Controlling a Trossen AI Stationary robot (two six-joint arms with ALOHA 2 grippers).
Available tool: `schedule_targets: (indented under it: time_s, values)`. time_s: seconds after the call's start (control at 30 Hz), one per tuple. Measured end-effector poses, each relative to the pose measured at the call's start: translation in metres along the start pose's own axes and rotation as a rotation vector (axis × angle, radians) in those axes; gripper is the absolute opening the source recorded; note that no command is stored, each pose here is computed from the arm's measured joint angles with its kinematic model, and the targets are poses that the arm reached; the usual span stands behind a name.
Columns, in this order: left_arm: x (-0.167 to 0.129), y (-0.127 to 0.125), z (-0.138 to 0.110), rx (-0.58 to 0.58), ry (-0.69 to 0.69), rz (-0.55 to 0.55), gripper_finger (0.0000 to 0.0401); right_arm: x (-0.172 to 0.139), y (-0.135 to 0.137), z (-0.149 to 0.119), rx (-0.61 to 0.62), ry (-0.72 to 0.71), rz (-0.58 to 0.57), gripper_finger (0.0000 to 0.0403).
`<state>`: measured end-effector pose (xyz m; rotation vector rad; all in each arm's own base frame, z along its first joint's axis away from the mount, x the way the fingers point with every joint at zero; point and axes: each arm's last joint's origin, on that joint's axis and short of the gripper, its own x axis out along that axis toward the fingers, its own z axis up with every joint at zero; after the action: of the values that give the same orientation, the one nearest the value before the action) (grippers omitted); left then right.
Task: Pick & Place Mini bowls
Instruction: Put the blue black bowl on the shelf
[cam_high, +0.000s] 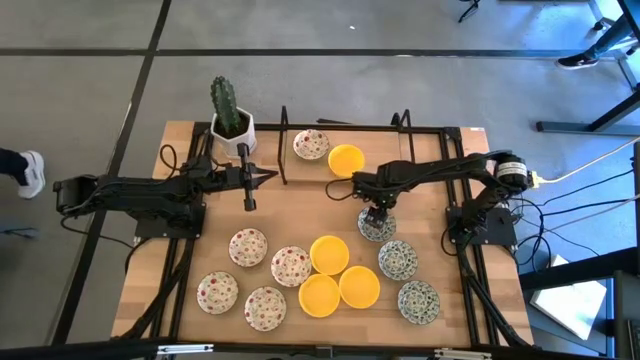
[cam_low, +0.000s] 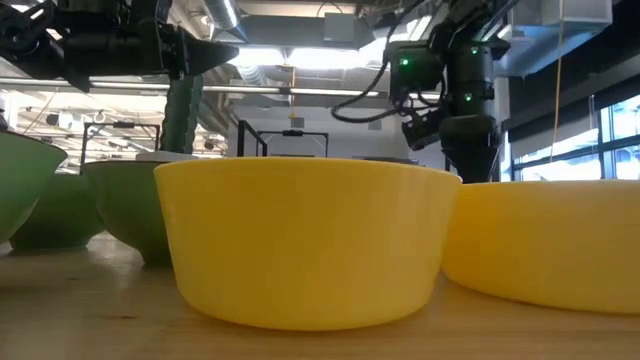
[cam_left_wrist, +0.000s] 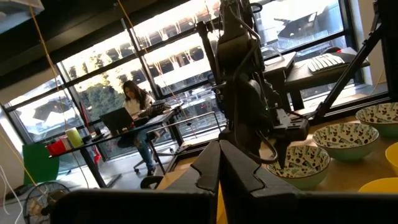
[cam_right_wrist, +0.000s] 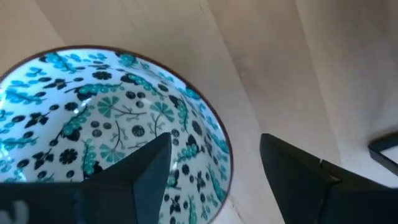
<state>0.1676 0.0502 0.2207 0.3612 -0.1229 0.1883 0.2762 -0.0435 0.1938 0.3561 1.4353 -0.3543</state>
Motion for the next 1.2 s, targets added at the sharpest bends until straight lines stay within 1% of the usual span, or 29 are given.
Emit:
schedule_targets:
  time_s: [0.27,0.37,0.43,0.5,0.6,0.7,0.73,0.77,0.93,1.03,1.2]
  values:
    - [0.000,0.000,0.000,0.000,0.000,0.000,0.0006,0.016,0.002,0.006,-0.051,0.025,-0.006,0.0244]
    - [0.000,0.000,0.000,0.000,0.000,0.000,0.0007,0.020,0.002,0.007,-0.052,0.036,-0.009,0.0225]
    - [0.000,0.000,0.000,0.000,0.000,0.000,0.0007,0.020,0.002,0.007,-0.052,0.038,-0.010,0.0199]
    - [0.000,0.000,0.000,0.000,0.001,0.000,0.0004,0.020,0.002,0.007,-0.059,0.036,-0.009,0.0164]
    - [0.000,0.000,0.000,0.000,0.001,0.000,0.0002,0.020,0.002,0.007,-0.086,0.037,-0.008,0.0099]
    - [0.000,0.000,0.000,0.000,0.000,0.000,0.0002,0.017,0.002,0.008,-0.106,0.037,0.029,0.0035]
    - [0.000,0.000,0.000,0.000,0.000,0.000,0.0004,0.018,0.001,0.008,-0.102,0.031,0.034,0.0020]
    - [0.000,0.000,0.000,0.000,0.000,0.000,0.0005,0.017,-0.001,0.009,-0.095,0.026,0.030,0.0015]
    - [0.000,0.000,0.000,-0.001,0.001,0.000,0.0007,0.006,-0.008,0.009,-0.108,-0.024,0.045,0.0024]
    - [0.000,0.000,-0.001,-0.001,0.006,-0.002,0.0004,-0.015,-0.012,0.006,-0.132,-0.121,0.023,0.0014]
    - [0.000,0.000,-0.001,-0.001,0.008,-0.003,0.0002,-0.070,-0.016,-0.009,-0.169,-0.386,0.084,0.0014]
